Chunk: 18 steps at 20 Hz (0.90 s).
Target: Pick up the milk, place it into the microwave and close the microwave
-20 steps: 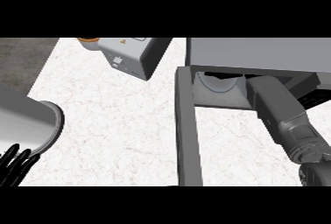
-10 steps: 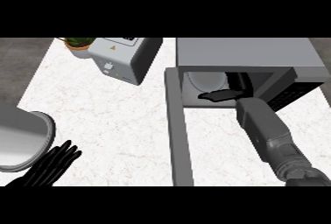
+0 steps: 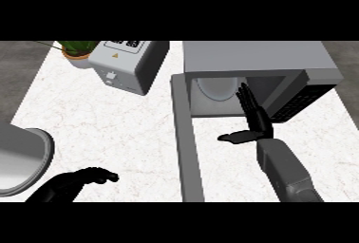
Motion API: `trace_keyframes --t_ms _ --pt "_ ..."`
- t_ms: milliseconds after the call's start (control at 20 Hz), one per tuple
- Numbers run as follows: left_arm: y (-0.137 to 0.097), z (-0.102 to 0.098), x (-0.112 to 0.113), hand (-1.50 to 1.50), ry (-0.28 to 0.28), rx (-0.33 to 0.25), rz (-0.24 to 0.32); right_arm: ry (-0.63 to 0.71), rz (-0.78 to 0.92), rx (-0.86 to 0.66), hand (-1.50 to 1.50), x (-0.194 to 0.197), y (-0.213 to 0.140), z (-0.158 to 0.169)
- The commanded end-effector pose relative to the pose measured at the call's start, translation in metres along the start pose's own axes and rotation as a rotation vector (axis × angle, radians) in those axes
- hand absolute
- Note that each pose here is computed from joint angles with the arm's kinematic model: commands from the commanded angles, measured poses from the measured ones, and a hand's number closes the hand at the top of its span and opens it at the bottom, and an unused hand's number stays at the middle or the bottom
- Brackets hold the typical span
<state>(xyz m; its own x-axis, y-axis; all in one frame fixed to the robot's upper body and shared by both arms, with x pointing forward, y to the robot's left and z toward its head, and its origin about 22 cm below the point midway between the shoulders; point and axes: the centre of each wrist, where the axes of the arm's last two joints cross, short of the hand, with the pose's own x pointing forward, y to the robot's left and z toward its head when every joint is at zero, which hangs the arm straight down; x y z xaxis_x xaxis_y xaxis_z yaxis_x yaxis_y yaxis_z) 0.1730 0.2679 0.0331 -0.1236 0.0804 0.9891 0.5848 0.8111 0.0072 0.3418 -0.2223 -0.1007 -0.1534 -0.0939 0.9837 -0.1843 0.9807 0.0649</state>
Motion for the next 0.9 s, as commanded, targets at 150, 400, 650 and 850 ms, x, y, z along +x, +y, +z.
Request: trace_keyframes --t_ms 150,400,650,850 --pt "-0.003 -0.026 -0.010 1.50 0.036 -0.021 -0.049 0.049 0.048 -0.038 -1.50 -0.028 -0.035 0.079" --pt "-0.015 -0.058 -0.021 1.50 0.091 -0.076 -0.110 0.011 0.057 -0.085 -1.50 -0.025 -0.063 0.122" --pt "-0.031 -0.086 -0.038 1.50 0.081 -0.166 -0.168 0.001 0.057 -0.125 -1.50 -0.014 -0.092 0.177" --pt "-0.040 -0.094 -0.054 1.50 0.078 -0.172 -0.173 -0.038 0.071 -0.124 -1.50 0.018 -0.118 0.202"
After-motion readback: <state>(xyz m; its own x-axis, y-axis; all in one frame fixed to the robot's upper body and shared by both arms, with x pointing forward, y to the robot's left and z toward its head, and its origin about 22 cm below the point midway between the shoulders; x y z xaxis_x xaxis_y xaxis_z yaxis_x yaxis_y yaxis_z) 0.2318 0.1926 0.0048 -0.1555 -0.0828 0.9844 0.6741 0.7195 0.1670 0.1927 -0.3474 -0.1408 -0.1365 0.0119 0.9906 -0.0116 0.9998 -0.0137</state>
